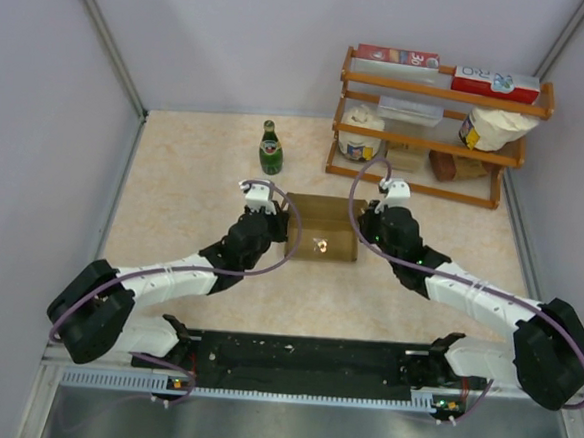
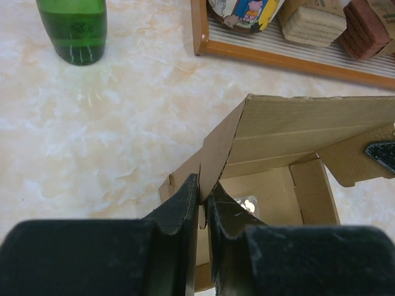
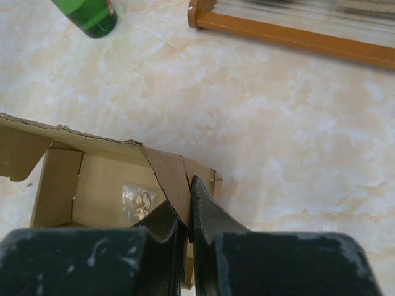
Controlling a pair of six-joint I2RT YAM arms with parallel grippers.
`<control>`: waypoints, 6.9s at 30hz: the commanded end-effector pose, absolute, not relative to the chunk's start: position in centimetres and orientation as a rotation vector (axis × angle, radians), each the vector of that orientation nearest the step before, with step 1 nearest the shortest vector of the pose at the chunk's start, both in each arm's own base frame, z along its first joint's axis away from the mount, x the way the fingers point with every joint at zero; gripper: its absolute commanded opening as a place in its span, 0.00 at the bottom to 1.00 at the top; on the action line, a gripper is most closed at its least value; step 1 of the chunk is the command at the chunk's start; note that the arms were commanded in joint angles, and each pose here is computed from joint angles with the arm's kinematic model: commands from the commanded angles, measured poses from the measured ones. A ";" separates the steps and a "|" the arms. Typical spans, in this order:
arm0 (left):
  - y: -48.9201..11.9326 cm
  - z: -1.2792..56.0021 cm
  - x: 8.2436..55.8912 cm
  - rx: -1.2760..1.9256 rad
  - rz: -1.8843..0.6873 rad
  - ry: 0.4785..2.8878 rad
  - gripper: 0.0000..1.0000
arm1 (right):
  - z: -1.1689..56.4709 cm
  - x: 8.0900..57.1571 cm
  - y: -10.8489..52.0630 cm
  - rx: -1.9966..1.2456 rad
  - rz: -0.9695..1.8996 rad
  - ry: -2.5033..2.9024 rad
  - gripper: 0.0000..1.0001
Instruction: Fold the paper box
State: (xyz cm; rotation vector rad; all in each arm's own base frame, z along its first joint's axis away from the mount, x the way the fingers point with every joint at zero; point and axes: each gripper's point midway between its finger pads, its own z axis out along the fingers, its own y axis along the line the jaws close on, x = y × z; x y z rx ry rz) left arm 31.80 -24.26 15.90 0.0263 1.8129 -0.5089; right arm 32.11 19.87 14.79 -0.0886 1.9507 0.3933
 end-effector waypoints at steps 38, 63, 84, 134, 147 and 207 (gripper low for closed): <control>-23.5 9.2 27.2 -0.047 -0.512 1.926 0.13 | 9.5 27.8 19.7 -0.023 0.426 1.911 0.06; -22.1 8.2 26.7 -0.036 -0.409 1.934 0.12 | 18.5 19.2 19.7 -0.290 0.808 1.739 0.53; -23.4 9.8 25.5 0.021 -0.492 1.925 0.28 | 18.3 26.8 30.0 -0.451 0.886 1.981 0.24; -26.7 16.2 8.1 0.604 -1.447 1.874 0.42 | 9.3 25.0 28.4 -0.425 0.785 1.970 0.19; -25.6 9.5 6.7 0.697 -1.374 2.079 0.24 | 14.3 24.4 28.3 -0.455 0.817 1.899 0.24; -26.3 14.2 25.9 0.344 -0.797 2.202 0.34 | 10.0 12.2 13.4 0.210 0.305 2.596 0.33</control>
